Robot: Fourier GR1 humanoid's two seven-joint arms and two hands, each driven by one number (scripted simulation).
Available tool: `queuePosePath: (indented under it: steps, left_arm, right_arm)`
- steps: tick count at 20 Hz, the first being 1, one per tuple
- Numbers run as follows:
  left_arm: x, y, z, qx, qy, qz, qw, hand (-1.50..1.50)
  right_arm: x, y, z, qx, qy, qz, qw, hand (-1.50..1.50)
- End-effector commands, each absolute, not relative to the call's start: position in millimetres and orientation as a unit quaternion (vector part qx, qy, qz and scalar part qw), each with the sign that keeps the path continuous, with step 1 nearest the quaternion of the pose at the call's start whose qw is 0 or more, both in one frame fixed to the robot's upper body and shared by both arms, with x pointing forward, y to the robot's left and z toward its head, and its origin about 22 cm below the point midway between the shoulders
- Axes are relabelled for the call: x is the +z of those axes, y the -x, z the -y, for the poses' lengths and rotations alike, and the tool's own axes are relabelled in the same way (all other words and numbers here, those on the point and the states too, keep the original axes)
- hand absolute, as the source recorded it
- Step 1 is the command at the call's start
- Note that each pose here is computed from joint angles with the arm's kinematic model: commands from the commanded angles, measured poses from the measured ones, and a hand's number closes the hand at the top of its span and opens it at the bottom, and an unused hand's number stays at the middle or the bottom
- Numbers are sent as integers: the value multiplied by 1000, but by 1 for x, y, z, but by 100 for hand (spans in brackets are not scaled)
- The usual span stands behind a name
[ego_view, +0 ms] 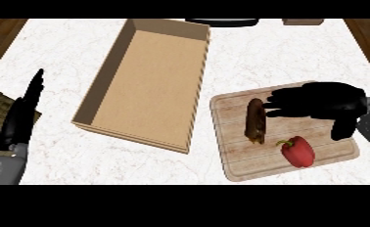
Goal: Pick the bell pepper from the cutting board and place it in the cardboard box
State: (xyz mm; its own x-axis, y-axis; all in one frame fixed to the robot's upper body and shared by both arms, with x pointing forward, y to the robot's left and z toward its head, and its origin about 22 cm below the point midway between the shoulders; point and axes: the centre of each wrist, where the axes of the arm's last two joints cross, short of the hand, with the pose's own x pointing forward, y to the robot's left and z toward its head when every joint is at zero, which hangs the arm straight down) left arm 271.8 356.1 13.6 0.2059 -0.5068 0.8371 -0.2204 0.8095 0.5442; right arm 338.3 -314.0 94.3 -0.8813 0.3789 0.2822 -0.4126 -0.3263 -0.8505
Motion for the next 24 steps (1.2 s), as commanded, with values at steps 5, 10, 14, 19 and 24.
queuePosePath:
  steps: [5,10,14,19,24]
  left_arm:
    - [16,-262,-352,-95,-290,623,720,0]
    - [31,-274,-342,-96,-288,619,725,0]
    - [16,-272,-357,-94,-300,614,724,0]
    - [8,-259,-351,-103,-299,614,724,0]
    - [0,-273,-357,-93,-295,620,721,0]
  right_arm:
    - [85,-341,317,822,-54,512,243,-150]
    - [65,-330,290,826,-73,504,243,-150]
    - [79,-330,289,822,-102,512,230,-150]
    - [91,-320,305,815,-119,523,221,-150]
    - [79,-309,292,823,-107,516,213,-150]
